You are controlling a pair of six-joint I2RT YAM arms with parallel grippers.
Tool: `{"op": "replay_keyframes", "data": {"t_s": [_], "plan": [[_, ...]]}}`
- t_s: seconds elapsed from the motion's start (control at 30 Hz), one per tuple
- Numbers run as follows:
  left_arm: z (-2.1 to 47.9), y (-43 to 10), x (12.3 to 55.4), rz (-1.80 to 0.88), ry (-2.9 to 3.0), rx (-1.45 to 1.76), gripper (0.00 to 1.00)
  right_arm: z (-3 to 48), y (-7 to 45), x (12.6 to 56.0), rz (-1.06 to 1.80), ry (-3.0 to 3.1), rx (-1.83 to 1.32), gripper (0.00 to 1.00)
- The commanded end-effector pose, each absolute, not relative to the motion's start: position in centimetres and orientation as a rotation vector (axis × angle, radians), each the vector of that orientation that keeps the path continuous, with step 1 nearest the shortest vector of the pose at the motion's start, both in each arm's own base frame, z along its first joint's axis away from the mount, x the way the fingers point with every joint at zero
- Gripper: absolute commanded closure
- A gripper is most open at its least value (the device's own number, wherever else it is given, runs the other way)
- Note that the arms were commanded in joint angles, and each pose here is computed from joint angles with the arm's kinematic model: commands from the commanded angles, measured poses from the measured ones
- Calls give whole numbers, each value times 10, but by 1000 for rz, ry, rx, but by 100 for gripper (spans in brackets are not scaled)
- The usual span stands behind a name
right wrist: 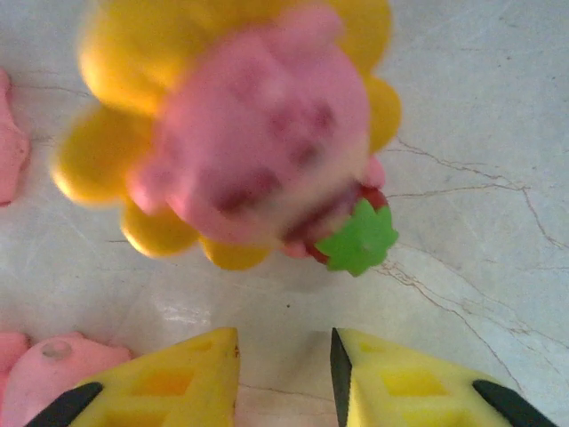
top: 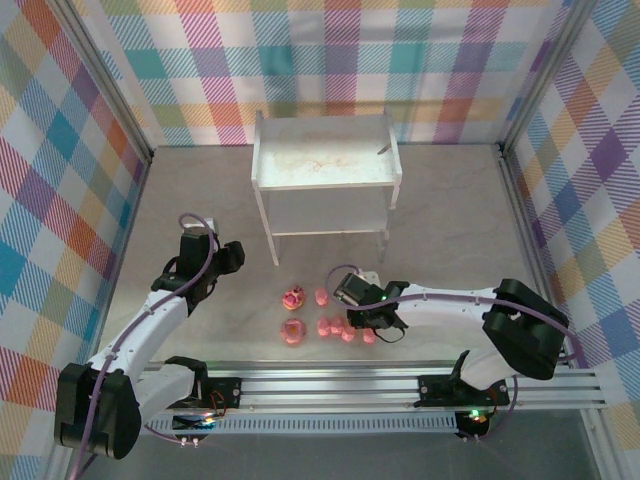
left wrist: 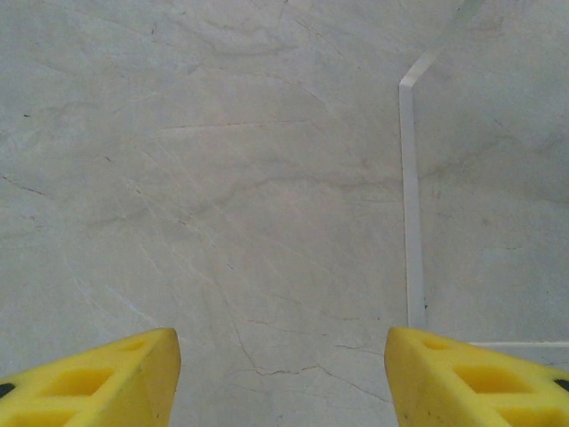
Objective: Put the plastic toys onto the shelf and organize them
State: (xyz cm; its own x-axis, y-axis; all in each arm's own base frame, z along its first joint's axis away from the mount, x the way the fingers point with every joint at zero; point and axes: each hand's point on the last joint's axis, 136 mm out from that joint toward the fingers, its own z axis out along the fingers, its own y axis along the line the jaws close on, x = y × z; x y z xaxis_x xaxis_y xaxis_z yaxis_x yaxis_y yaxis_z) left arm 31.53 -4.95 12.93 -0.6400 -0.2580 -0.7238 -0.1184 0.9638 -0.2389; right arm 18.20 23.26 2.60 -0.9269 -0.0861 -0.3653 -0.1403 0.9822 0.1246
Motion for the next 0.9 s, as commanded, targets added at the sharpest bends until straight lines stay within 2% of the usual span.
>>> {"op": "replay_keyframes", "data": {"t_s": [0.0,0.27,0.5,0.7,0.87], "plan": [[152,-56,323,-247,2206,-238,38,39,230,185,210,2716,-189,62],[156,-57,324,-250,2197,-236,38,83,229,202,226,2574,-213,47],[158,-58,325,-260,2195,-231,38,89,230,203,194,2543,-351,20],[159,-59,324,-264,2192,-228,38,76,245,198,217,2547,-622,14],[161,-59,324,-264,2188,-223,38,72,245,204,277,2559,-677,11]]}}
